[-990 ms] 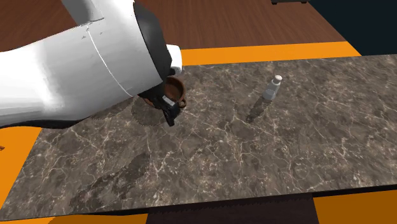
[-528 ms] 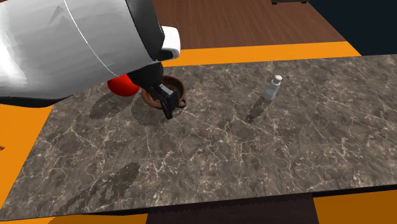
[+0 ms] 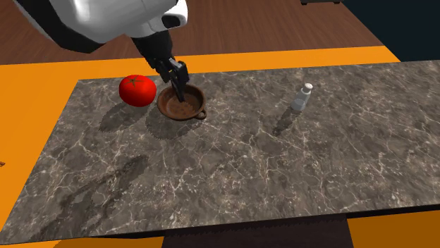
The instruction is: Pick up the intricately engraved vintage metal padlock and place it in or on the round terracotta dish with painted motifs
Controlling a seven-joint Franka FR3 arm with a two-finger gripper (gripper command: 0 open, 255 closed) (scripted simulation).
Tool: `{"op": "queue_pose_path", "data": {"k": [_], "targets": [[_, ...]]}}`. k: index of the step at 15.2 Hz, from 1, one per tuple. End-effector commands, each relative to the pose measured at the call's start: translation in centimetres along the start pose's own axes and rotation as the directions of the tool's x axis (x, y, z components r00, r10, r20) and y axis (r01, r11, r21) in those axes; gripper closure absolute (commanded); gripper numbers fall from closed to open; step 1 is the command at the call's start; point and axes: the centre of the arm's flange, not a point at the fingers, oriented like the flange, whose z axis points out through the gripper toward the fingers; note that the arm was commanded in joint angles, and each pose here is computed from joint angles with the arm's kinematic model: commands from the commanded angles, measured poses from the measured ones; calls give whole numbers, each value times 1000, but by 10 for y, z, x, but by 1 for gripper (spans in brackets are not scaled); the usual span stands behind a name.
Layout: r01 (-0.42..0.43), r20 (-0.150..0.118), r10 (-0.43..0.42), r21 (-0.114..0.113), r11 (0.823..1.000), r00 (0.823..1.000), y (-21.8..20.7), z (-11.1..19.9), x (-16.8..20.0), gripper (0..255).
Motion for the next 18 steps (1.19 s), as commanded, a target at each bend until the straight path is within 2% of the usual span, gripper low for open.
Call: {"op": "queue_pose_path", "data": {"k": [1,5,18], "targets": [[-2,-3,2,-1,1000,1000,-22,-2,16,255],[-2,-3,2,-1,1000,1000,-58,-6,42,255],[-2,-3,2,-1,1000,1000,-62,62,33,255]]}}
